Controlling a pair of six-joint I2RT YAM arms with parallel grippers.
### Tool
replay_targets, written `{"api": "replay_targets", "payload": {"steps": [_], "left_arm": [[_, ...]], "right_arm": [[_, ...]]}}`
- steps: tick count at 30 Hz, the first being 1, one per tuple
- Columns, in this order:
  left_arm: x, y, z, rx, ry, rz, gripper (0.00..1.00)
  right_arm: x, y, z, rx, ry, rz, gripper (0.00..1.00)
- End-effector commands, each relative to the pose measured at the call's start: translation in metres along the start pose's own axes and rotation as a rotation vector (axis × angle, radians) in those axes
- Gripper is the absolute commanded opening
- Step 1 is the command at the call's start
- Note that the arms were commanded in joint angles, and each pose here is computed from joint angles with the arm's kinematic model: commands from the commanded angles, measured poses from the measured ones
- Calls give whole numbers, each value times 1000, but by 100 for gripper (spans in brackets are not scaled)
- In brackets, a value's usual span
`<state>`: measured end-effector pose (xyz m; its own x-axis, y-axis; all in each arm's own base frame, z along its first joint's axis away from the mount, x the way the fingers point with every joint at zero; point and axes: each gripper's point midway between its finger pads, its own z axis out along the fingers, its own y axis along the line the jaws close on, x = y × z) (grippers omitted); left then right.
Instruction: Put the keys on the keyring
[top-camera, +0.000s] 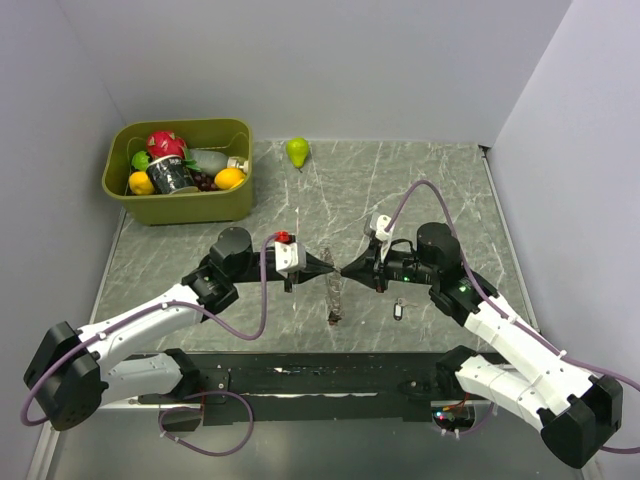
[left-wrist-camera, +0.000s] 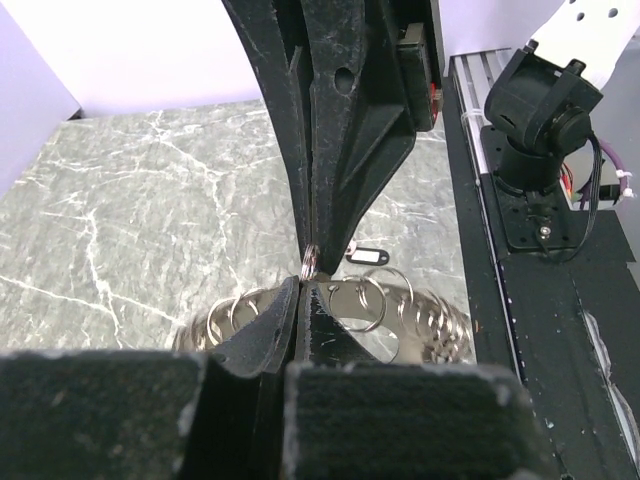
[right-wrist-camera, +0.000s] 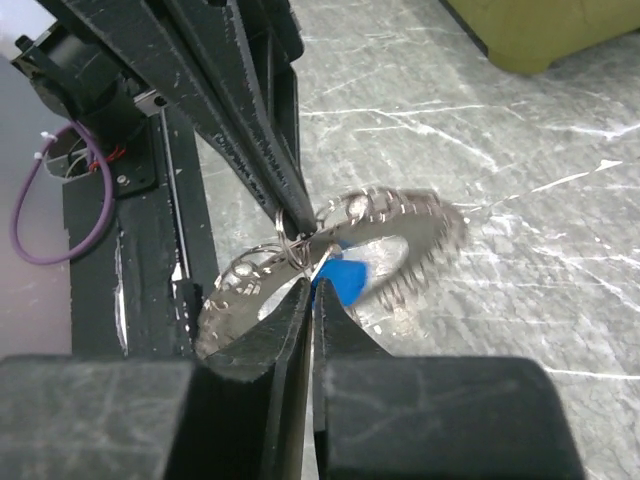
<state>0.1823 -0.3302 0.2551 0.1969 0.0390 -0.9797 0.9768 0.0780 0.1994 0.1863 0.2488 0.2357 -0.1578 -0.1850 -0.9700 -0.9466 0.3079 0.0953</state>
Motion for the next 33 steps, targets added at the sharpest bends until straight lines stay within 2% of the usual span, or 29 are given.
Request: {"api": "replay_targets", "payload": {"steps": [1,5,7,9,10,13,18,24,28,33], "left_arm": [[-39,0,-3,-1,-123,78,1],[-43,-1,-4,5,-136,87,1],[-40,-1,-4,5,-126,83,1],[-35,-1,-4,9,-101,79,1],[-33,-1,-4,9,-92,79,1],[-27,-2,-6,18,-62,83,1],[-18,-9,-8,52,-20,106,1],[-3,-8,-11,49,43,104,1],[6,-7,-11,38,59,96,1],[21,-10,-6,53,65,59,1]], "right_arm": [[-8,2,0,-15,-27,-39,6],[-8,4,0,-34,-23,-42,6],[-10,5,-1,-34,-25,-44,10],[-13,2,-4,-5,-39,-49,20],[-14,2,-5,5,-47,-45,30],[-23,1,-12,42,-95,-61,48],[-37,-7,-22,119,-157,-36,58],[-38,-27,-20,194,-156,172,70],[-23,-36,-10,221,-99,331,70],[-3,-47,-11,309,-62,434,80]]}}
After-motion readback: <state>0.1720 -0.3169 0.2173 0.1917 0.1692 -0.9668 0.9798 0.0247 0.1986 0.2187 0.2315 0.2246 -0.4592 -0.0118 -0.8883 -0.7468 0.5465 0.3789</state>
